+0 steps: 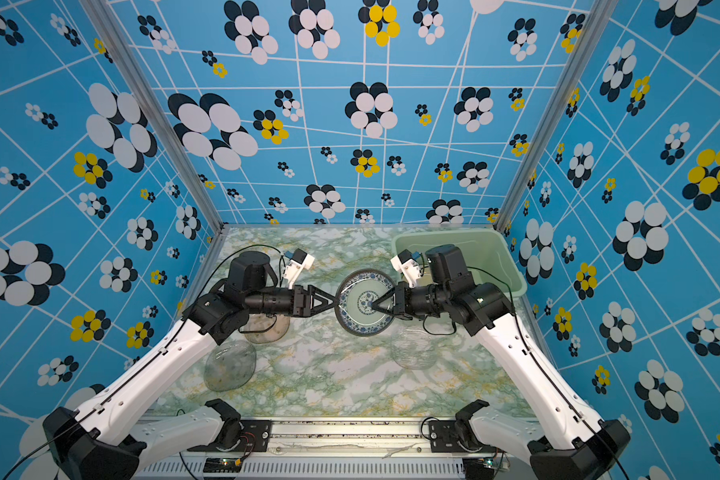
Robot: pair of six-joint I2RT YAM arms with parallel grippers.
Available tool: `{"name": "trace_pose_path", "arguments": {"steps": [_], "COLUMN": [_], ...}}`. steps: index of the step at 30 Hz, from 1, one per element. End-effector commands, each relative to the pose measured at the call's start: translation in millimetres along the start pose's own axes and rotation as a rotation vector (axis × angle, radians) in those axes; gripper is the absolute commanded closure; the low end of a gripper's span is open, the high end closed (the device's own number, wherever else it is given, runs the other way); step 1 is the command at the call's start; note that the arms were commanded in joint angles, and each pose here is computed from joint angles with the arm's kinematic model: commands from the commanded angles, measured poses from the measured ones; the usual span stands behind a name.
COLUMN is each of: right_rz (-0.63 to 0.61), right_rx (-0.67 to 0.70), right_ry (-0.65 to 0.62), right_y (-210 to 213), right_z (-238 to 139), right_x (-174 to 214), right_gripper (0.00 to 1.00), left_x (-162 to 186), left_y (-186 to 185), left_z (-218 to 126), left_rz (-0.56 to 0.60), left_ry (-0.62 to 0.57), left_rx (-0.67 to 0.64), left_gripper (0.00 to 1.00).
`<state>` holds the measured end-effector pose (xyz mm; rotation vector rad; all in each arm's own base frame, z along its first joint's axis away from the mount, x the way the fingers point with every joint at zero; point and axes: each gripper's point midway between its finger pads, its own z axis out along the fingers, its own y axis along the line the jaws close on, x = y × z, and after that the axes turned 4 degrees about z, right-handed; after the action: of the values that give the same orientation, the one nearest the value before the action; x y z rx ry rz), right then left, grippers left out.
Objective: Place the plates into the plastic bin on the countertop
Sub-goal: 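Lift the blue-and-white plate upright with the right gripper while the left grips its opposite rim, then release the plate with the left gripper while the right carries it toward the green bin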
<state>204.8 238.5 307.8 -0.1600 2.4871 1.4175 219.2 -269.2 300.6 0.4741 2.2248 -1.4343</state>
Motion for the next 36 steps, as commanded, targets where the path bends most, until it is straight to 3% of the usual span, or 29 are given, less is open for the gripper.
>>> {"name": "trace_pose_path", "arguments": {"steps": [1,6,12,19,22,25,28,36], "right_rz": [-0.006,0.015,0.014,0.025,0.025,0.019,0.005,-0.049], "right_rx": [-0.105,-0.118,-0.112,-0.11,-0.103,-0.081,-0.059,-0.034], "right_ry": [0.0,0.0,-0.008,-0.016,-0.026,-0.046,-0.083,-0.192], "right_y": [14.7,10.8,8.3,5.2,4.1,1.0,-1.6,-3.8], "right_z": [1.0,5.6,7.6,12.2,13.4,13.2,11.6,4.2], "right_x": [-0.7,-0.3,-2.3,-7.3,-10.7,-14.8,-20.1,-32.9], "right_gripper": [0.94,0.94,0.94,0.92,0.86,0.74,0.57,0.39], "left_x": [4.9,5.8,7.1,8.0,9.3,9.8,9.7,3.2], "left_y": [-14.0,-20.9,-17.1,-11.5,-8.7,-4.2,1.2,5.7], "left_z": [5.5,14.5,19.8,19.7,21.2,22.0,21.2,13.3], "left_rz": [0.021,0.01,-0.024,-0.057,-0.081,-0.129,-0.193,-0.337], "left_ry": [0.017,0.006,-0.007,-0.02,-0.026,-0.048,-0.091,-0.198], "left_rx": [0.073,0.112,0.108,0.088,0.087,0.085,0.085,0.069], "left_gripper": [0.27,0.38,0.63,0.79,0.81,0.89,1.0,1.0]}}
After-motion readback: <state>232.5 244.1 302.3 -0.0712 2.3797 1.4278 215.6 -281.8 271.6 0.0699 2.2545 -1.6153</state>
